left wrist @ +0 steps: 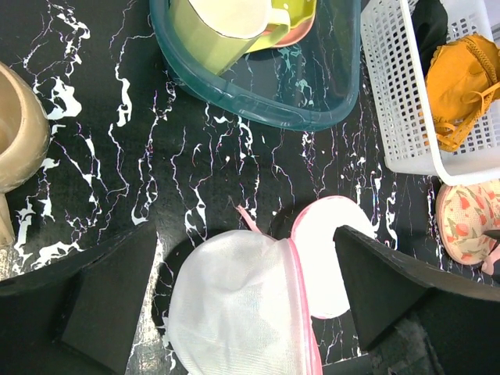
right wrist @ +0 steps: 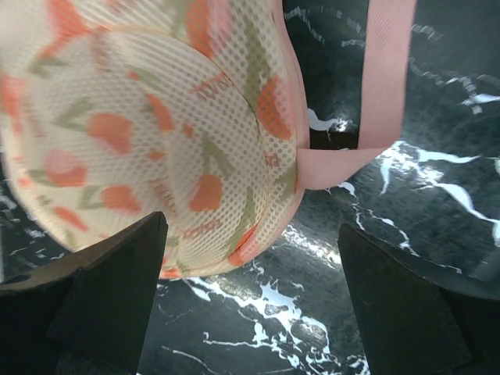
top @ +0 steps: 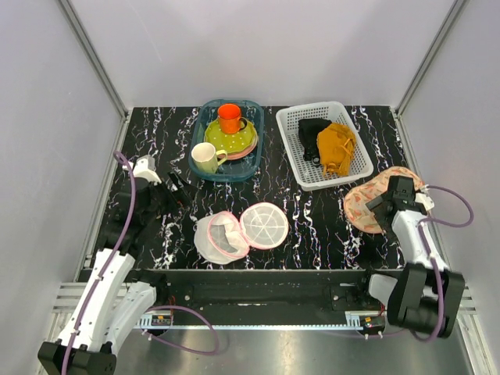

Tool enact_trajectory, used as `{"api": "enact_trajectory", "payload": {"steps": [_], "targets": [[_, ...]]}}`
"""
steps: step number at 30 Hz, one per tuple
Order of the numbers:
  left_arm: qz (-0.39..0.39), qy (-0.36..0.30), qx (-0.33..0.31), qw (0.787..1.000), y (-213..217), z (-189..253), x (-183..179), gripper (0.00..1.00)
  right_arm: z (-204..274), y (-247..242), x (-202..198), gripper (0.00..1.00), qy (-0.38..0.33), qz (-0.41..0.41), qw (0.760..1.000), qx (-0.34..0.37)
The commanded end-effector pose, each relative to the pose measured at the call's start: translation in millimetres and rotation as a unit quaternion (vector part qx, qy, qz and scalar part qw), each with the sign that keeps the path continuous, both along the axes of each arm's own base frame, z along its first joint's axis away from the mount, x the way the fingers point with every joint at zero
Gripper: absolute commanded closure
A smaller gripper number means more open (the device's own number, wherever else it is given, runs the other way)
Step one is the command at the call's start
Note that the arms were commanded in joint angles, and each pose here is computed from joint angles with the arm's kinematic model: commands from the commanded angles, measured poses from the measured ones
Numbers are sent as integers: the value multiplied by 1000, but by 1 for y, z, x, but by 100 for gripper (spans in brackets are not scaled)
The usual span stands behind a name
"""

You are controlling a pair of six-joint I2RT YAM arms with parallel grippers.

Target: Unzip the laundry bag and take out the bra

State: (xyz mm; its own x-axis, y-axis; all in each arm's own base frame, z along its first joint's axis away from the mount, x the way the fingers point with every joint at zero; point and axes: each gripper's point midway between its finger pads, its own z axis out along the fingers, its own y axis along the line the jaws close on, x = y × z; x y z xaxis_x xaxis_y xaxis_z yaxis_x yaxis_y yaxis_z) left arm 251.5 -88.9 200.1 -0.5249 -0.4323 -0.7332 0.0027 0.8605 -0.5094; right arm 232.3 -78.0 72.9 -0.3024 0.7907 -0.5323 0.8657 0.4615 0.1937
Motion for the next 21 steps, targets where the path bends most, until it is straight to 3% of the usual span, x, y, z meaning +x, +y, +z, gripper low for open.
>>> {"api": "enact_trajectory", "payload": {"steps": [1,2,4,5,6,7,12,15,21], "targets": [[-8,-34,-5,999,-2,17,3,1,-27,16,33,2,-41,0,996,78],[-6,-29,-3,1000,-1,15,3,1,-40,17,33,7,-24,-5,996,89],[-5,-21,2,1000,0,13,4,1,-47,20,36,37,-22,-22,994,106],[-5,-19,3,1000,0,15,3,1,-49,20,36,47,-22,-25,994,108],[-6,-18,5,1000,0,15,4,1,-51,20,30,91,-21,-31,994,106],[-6,-19,6,1000,0,17,4,1,-49,16,26,100,-27,-51,994,96],[-10,-19,5,1000,-1,19,4,1,0,5,8,100,-114,-64,990,42],[-18,-12,0,1000,-5,16,7,1,26,3,-5,100,-98,-67,993,28],[-30,-5,-7,1000,-12,13,13,1,94,1,5,100,-155,-42,987,5]]}}
